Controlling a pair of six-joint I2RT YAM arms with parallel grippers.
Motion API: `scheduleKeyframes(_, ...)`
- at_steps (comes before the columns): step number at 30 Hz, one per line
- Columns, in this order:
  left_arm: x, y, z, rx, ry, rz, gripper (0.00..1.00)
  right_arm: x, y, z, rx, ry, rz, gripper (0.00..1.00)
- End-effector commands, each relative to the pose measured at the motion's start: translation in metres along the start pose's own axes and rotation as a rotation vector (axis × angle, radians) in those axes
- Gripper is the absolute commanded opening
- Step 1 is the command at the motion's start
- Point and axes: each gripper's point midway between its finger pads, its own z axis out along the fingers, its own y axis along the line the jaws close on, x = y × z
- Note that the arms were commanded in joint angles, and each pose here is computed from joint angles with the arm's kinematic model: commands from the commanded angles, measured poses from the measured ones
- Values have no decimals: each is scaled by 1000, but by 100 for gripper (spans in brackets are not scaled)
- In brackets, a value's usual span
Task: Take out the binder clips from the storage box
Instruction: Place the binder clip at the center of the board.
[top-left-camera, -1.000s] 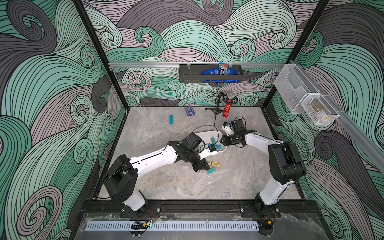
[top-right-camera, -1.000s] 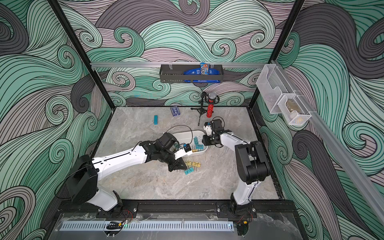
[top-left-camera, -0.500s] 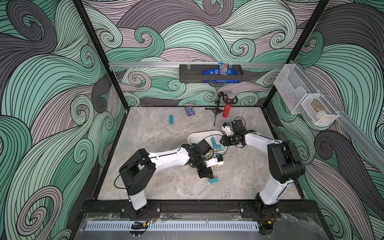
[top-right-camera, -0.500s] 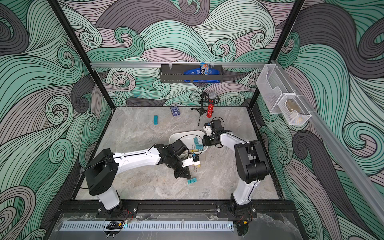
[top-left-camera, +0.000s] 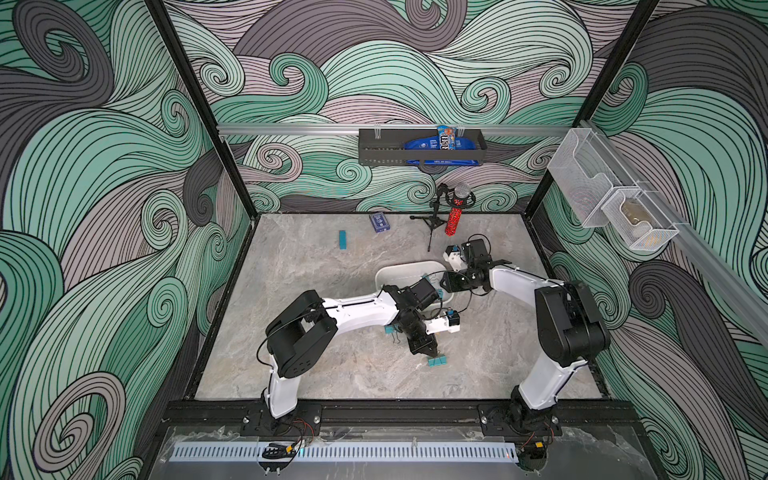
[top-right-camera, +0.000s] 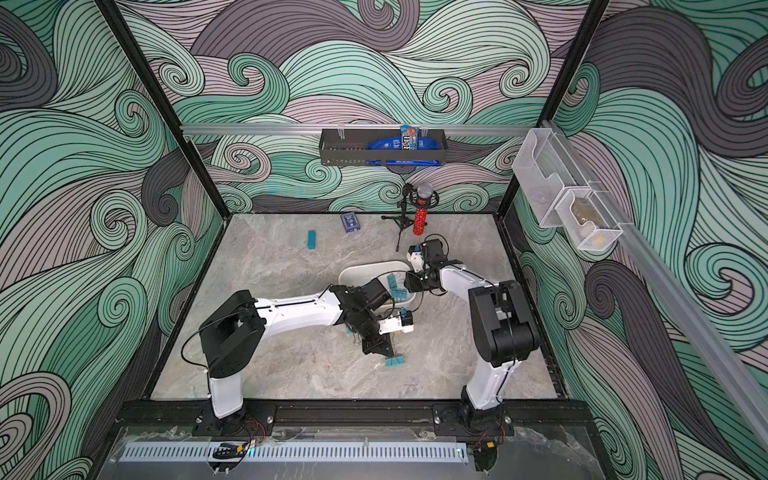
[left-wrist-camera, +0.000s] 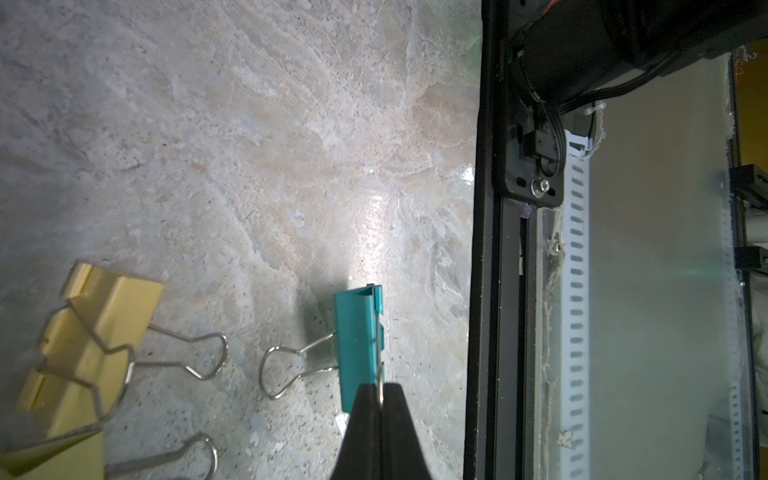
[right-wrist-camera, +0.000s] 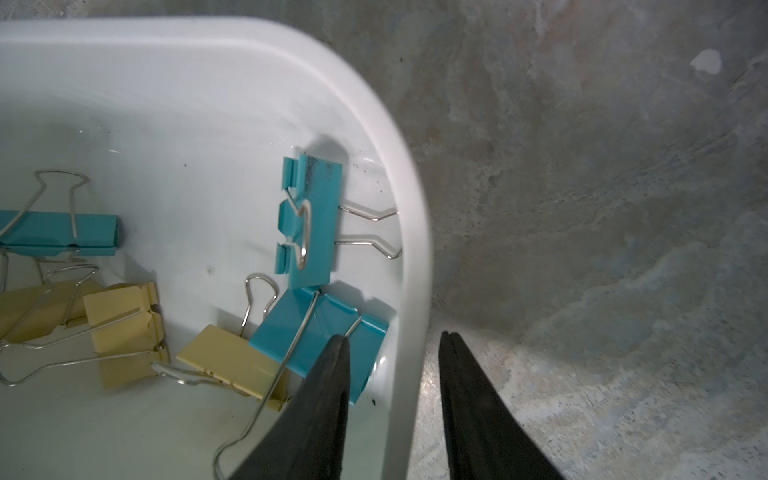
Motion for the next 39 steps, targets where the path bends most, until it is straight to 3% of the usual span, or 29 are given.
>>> scheduleKeyframes(1, -10, -3, 0, 17, 0, 40, 0, 9, 0, 5, -4, 28, -7, 38)
scheduleKeyframes(15, -18, 1, 16, 81, 3, 58, 0, 8, 1, 4, -6, 25, -8, 39)
scheduleKeyframes(39, -20, 37, 21, 36, 4, 4, 3, 8, 1, 4, -6, 25, -9, 38)
